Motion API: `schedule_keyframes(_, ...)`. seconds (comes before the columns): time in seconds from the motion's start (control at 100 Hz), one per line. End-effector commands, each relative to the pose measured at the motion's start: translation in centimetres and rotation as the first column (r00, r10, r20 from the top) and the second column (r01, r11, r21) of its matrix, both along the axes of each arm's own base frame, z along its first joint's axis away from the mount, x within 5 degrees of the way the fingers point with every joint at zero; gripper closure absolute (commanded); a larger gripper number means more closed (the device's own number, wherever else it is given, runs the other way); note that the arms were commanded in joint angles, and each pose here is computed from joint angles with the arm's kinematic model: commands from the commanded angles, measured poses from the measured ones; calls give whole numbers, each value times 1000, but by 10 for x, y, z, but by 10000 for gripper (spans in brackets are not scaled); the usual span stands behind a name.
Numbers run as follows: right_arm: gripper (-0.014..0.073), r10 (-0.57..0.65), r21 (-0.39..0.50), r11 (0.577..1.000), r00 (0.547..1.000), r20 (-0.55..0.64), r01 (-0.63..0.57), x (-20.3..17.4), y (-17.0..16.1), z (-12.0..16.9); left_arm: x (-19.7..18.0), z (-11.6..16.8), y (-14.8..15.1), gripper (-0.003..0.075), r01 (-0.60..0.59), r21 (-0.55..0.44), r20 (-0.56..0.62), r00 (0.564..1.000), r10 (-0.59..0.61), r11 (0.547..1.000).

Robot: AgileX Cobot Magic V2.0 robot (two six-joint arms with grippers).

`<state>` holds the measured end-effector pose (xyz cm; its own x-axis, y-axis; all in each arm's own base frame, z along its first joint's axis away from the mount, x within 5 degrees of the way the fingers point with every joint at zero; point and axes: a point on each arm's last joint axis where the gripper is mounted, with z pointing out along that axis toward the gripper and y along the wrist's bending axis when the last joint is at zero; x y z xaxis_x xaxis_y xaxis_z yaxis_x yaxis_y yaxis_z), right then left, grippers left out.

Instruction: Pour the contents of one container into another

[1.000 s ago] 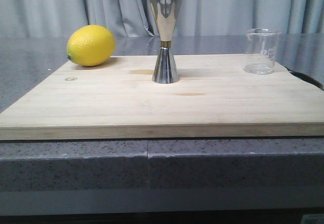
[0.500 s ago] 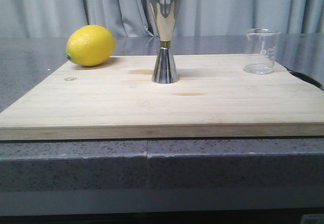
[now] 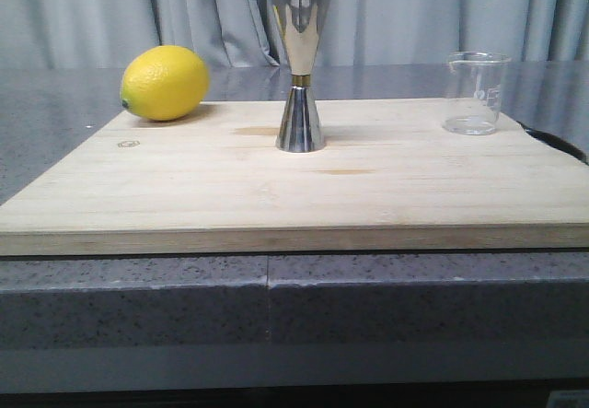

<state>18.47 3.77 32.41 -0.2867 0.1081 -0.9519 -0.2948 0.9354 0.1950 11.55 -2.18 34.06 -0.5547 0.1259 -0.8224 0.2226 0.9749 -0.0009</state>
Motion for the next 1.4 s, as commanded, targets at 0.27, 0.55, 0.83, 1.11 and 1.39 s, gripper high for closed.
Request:
schedule_keyframes(0.27, 664, -32, -23, 999, 998, 47, 33, 0, -4, 11, 3, 15, 0, 741, -15, -39, 98, 995, 19, 999)
schedule_keyframes(0.55, 664, -32, -23, 999, 998, 47, 33, 0, -4, 11, 3, 15, 0, 741, -15, -39, 98, 995, 19, 999)
schedule_keyframes(0.83, 664, -32, -23, 999, 998, 47, 33, 0, -4, 11, -21, -6, 11, 741, -87, -11, 226, 970, 87, 996)
schedule_keyframes(1.11, 664, -32, -23, 999, 998, 47, 33, 0, -4, 11, -54, -83, 18, 741, -140, -38, 446, 884, 142, 989)
schedule_keyframes(1.39, 664, -32, -23, 999, 998, 47, 33, 0, -4, 11, -61, -133, 20, 741, -147, -71, 593, 789, 160, 987)
